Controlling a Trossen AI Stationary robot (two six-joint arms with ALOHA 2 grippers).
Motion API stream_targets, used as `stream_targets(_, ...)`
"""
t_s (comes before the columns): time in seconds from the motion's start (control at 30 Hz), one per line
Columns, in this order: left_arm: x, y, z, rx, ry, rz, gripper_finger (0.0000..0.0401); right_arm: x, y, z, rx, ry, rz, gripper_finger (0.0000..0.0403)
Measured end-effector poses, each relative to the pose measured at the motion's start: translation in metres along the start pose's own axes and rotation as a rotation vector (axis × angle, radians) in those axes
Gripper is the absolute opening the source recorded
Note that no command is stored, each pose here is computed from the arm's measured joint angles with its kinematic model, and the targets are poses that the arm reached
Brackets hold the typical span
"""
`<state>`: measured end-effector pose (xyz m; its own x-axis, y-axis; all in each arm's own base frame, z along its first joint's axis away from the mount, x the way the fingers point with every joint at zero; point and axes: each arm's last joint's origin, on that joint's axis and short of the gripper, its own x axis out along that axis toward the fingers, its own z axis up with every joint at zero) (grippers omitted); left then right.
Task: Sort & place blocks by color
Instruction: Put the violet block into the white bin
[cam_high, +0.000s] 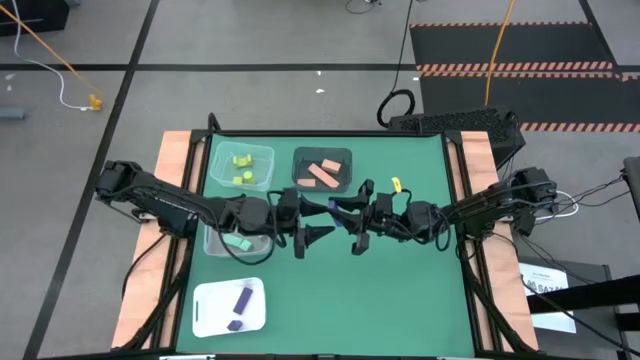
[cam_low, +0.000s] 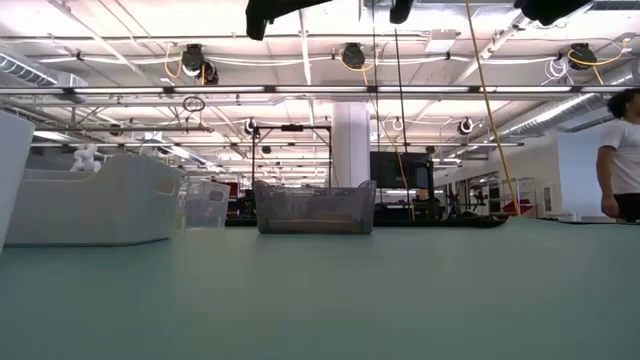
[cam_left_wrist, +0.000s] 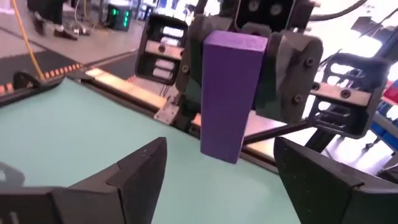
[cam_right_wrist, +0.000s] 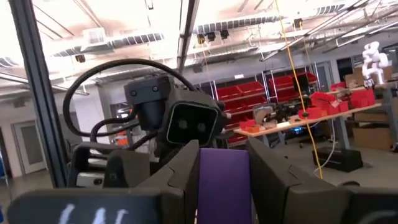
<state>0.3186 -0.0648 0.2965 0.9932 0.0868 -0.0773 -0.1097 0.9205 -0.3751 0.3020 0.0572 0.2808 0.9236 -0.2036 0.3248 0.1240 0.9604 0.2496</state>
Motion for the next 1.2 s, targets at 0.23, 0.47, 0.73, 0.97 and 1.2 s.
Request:
stream_targets(0.23, 0.0, -0.002, 0.008, 0.075, -0.079, -0.024, 0.0303, 0.0, 0.0, 0.0, 0.058, -0.001, 0.013, 0.0092)
stream_targets(0.47, 0.001, 0.002, 0.01, 0.082, -0.086, -0.012, 0.0303, 0.0, 0.001, 0.002, 0.068, -0.011, 0.034, 0.0092)
stream_targets(0.73, 0.001, 0.0, 0.014, 0.049, -0.12, -0.032, 0.0303, 0.0, 0.002, 0.003, 0.071, -0.016, 0.082, 0.009)
stream_targets(0.97, 0.001, 0.0, 0.014, -0.005, -0.123, -0.036, 0.0301, 0.002, -0.002, 0.005, 0.072, -0.034, 0.072, 0.0089)
stream_targets(1.2, 0.001, 0.0, 0.013, -0.005, -0.122, -0.035, 0.029, 0.004, -0.007, 0.007, 0.097, -0.056, 0.058, 0.0089)
